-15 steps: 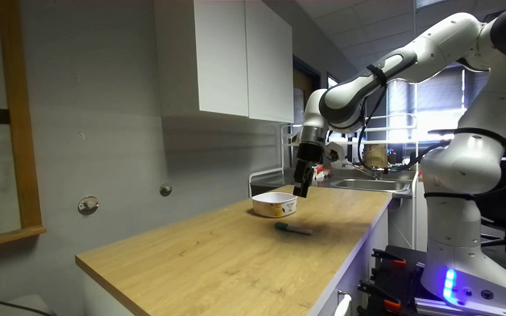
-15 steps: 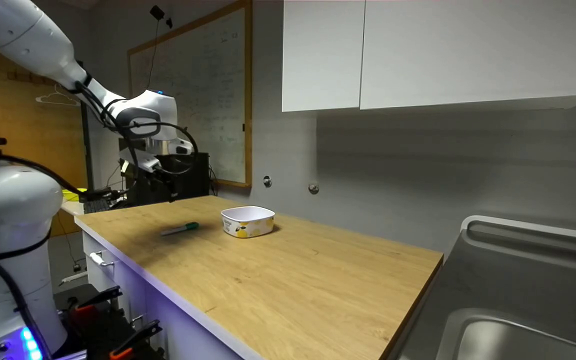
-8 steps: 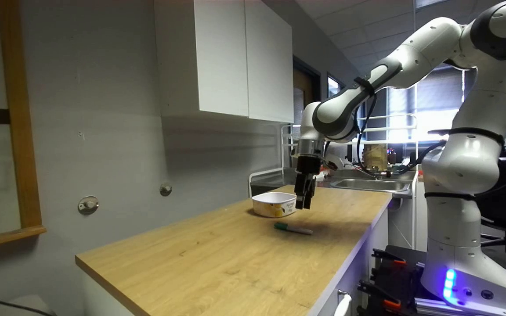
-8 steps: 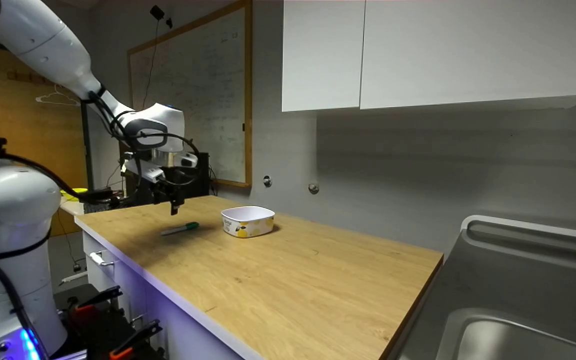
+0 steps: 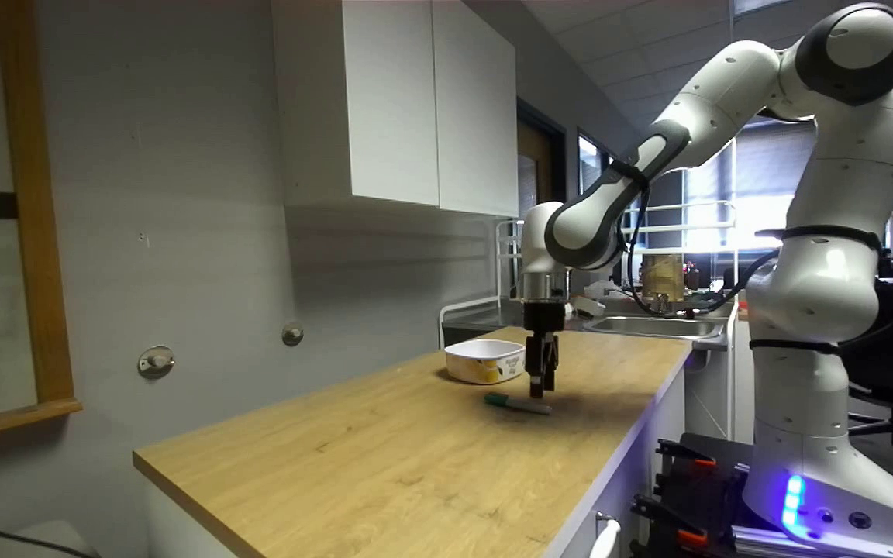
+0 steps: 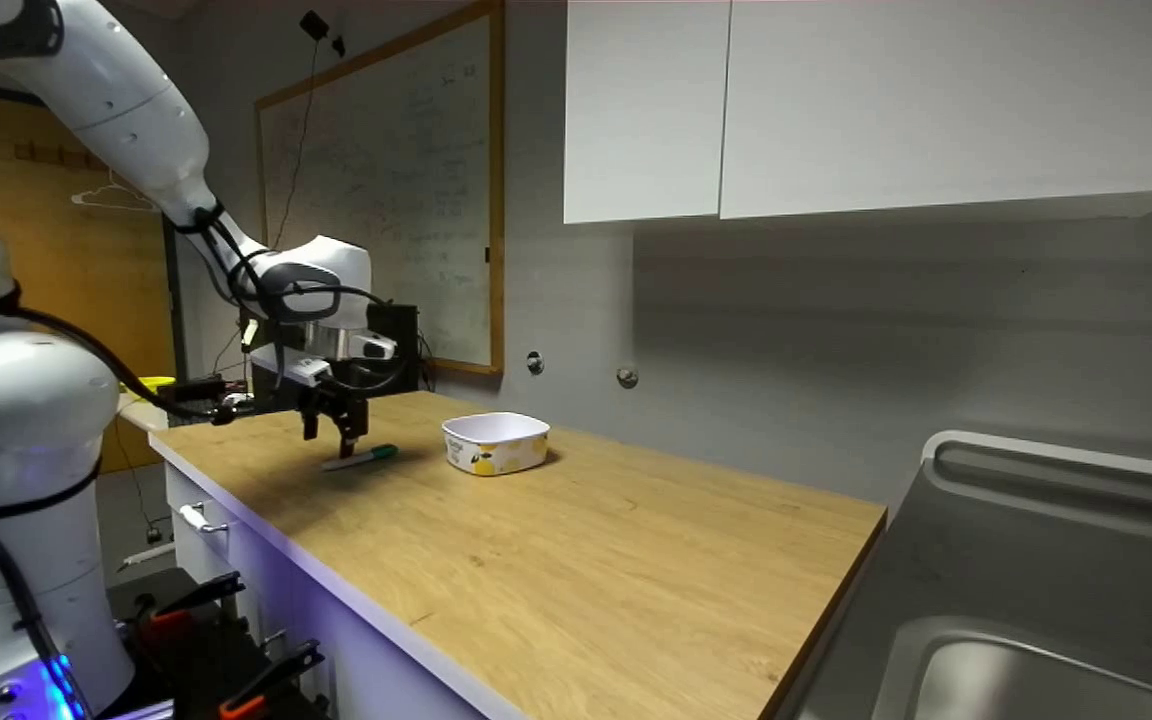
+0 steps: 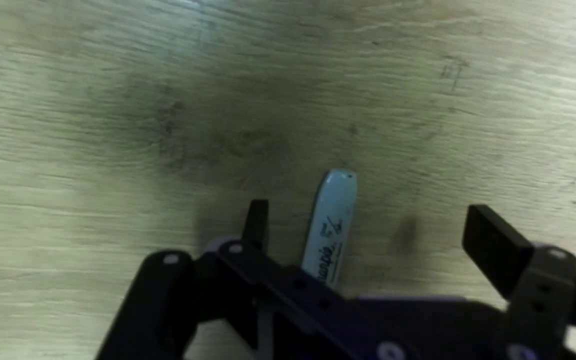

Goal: Put the marker in the bowl

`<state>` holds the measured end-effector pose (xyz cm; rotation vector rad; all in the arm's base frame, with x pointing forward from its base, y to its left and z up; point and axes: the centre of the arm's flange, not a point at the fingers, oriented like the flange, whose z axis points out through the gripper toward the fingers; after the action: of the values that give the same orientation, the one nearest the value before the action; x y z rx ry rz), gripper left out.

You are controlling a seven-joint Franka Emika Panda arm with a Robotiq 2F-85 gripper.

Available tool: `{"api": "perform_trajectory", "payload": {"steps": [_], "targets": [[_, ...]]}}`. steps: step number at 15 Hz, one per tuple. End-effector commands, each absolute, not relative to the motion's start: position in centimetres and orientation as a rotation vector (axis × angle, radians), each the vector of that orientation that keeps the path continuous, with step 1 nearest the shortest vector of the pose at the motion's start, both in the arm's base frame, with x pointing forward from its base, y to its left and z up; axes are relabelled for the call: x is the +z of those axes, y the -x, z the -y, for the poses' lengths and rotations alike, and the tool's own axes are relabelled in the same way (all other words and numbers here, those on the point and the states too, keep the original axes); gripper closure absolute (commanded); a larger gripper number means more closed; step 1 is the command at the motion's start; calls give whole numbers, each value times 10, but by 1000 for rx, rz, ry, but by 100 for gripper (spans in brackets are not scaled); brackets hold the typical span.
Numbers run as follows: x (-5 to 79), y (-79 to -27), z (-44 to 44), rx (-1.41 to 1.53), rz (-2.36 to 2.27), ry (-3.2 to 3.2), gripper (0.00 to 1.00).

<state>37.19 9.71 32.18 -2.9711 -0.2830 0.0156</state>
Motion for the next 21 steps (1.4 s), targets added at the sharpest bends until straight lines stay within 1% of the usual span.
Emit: {"api": "perform_trajectory", "payload": {"steps": [1, 12, 18, 19, 20, 21], "targets": [[309, -387, -96, 56, 267, 3042, 0], [308, -430, -126, 86, 282, 3089, 0], [294, -446, -111, 130, 246, 3119, 0], [293, -447, -108, 132, 244, 3121, 25], [292, -447, -105, 134, 238, 3119, 25], [293, -448, -104, 134, 229, 3115, 33]]}}
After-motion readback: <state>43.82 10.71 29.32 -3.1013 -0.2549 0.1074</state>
